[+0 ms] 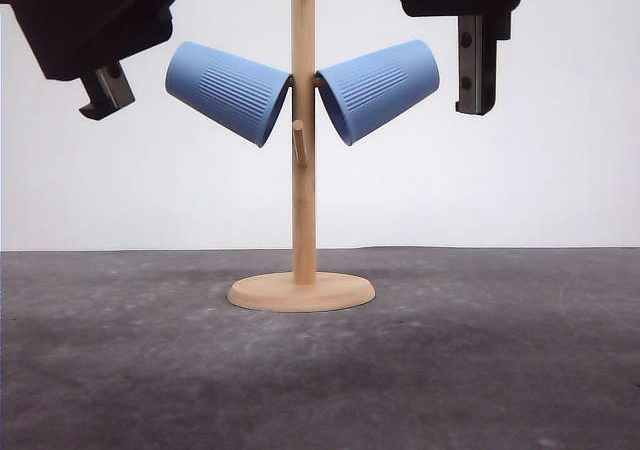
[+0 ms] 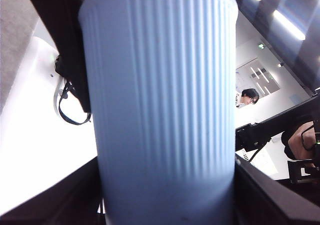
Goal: Place three cups
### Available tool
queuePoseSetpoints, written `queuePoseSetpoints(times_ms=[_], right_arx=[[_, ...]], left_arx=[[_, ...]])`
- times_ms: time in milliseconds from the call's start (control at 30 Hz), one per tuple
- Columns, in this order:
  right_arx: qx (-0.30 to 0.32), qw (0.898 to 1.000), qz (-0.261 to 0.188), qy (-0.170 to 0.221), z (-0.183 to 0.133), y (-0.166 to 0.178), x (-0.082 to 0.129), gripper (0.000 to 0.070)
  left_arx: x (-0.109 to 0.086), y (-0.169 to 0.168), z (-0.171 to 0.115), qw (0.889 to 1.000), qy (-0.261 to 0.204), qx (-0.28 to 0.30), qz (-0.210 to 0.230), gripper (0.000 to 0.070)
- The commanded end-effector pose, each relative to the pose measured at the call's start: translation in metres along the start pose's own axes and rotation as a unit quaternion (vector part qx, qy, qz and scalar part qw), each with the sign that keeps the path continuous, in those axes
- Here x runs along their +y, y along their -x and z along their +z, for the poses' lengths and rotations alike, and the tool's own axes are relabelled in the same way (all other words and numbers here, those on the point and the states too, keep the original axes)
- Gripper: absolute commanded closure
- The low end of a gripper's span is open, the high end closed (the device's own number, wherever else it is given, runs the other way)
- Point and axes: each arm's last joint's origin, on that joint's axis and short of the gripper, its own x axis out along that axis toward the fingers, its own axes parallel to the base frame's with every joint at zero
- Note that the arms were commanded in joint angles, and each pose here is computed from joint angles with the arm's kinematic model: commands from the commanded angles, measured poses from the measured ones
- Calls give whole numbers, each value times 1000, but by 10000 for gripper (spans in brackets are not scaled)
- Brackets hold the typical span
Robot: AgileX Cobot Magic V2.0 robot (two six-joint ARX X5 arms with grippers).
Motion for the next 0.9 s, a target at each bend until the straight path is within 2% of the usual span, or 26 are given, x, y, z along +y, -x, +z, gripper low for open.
queuePoseSetpoints(times_ms=[0, 33, 100, 333, 633, 767, 867], right_arx=[[-4, 1000, -8, 11, 2, 1, 1, 553], [-4, 1000, -8, 12, 2, 1, 1, 520], [-8, 1000, -8, 11, 3, 4, 0, 500], [-39, 999, 5, 11, 2, 21, -3, 479], [-116, 993, -30, 7, -10, 67, -7, 479], [-155, 987, -47, 3, -17, 87, -8, 479], [-180, 982, -60, 4, -21, 99, -7, 479]], left_arx=[[-4, 0, 4, 1000, -21, 5, -15, 313], [-4, 0, 4, 1000, -21, 5, -15, 313], [-4, 0, 4, 1000, -20, 5, -15, 312], [-4, 0, 4, 1000, -20, 4, -14, 311], [-3, 0, 5, 1000, -20, -6, 7, 311], [-1, 1, 6, 999, -13, -24, 40, 311], [3, 4, 8, 993, 29, -59, 93, 311]])
